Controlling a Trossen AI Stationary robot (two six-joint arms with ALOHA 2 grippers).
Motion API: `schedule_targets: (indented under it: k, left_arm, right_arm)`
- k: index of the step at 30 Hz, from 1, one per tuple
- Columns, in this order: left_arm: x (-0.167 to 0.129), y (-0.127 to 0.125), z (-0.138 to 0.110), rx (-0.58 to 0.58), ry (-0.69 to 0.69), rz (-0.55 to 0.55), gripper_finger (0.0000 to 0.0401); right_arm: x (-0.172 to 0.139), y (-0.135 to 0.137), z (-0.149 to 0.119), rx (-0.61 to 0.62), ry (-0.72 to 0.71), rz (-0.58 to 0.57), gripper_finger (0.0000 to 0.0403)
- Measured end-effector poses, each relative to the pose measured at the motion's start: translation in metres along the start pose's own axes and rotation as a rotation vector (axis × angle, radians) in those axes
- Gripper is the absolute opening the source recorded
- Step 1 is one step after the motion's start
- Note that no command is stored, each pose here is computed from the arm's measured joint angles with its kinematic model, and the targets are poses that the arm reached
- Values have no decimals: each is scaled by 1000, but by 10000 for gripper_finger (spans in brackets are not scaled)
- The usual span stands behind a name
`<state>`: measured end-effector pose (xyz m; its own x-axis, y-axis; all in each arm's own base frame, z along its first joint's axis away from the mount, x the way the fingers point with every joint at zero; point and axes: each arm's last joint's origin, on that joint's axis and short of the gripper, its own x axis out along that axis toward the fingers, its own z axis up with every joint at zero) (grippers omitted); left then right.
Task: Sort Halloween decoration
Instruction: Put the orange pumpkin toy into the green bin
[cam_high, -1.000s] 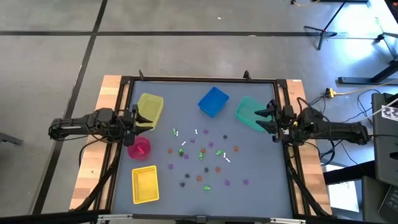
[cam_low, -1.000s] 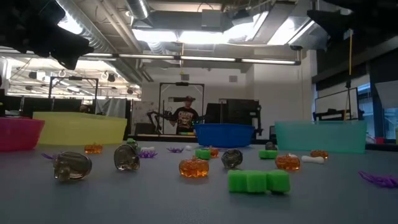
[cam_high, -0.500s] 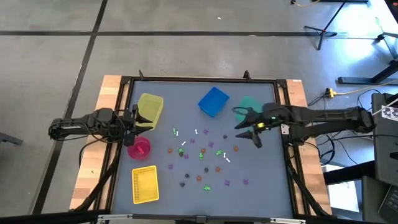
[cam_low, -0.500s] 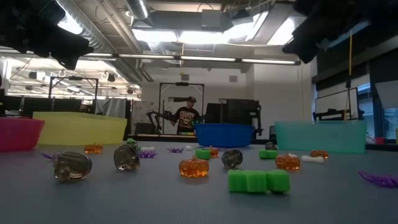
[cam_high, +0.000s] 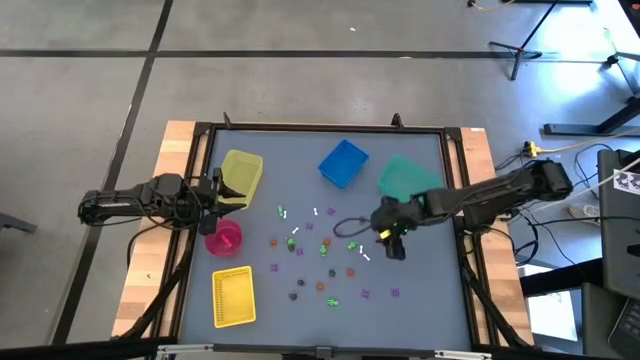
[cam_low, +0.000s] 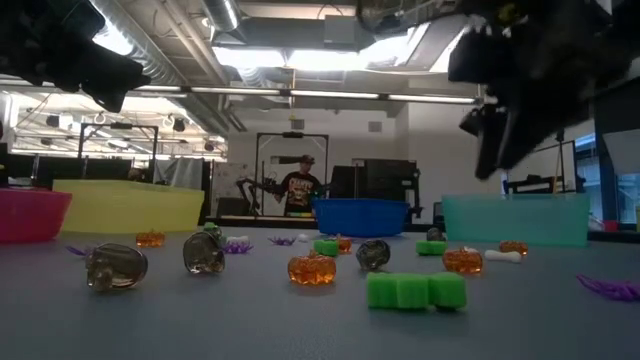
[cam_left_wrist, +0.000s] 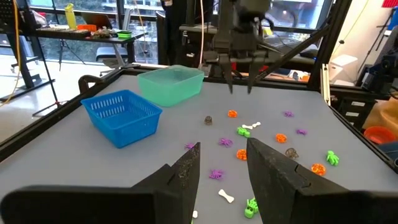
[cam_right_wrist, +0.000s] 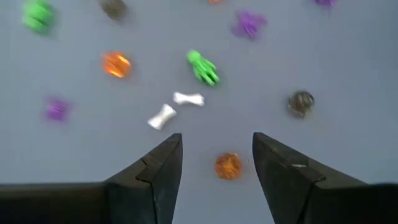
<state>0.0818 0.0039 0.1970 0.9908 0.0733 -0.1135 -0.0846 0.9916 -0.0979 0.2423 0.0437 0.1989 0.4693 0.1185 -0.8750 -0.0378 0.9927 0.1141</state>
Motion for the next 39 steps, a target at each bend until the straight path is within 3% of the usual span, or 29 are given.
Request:
schedule_targets:
  k: [17,31,39]
  left_arm:
    - [0,0,0,0,0,0,116]
    - [0,0,0,0,0,1,116]
    - [0,0,0,0,0,1,116]
  right_arm:
    - [48,5,-14,-42,221,-94,192]
    - [59,4,-17,-45,260,-108,192]
    - [59,4,-17,-43,260,-96,135]
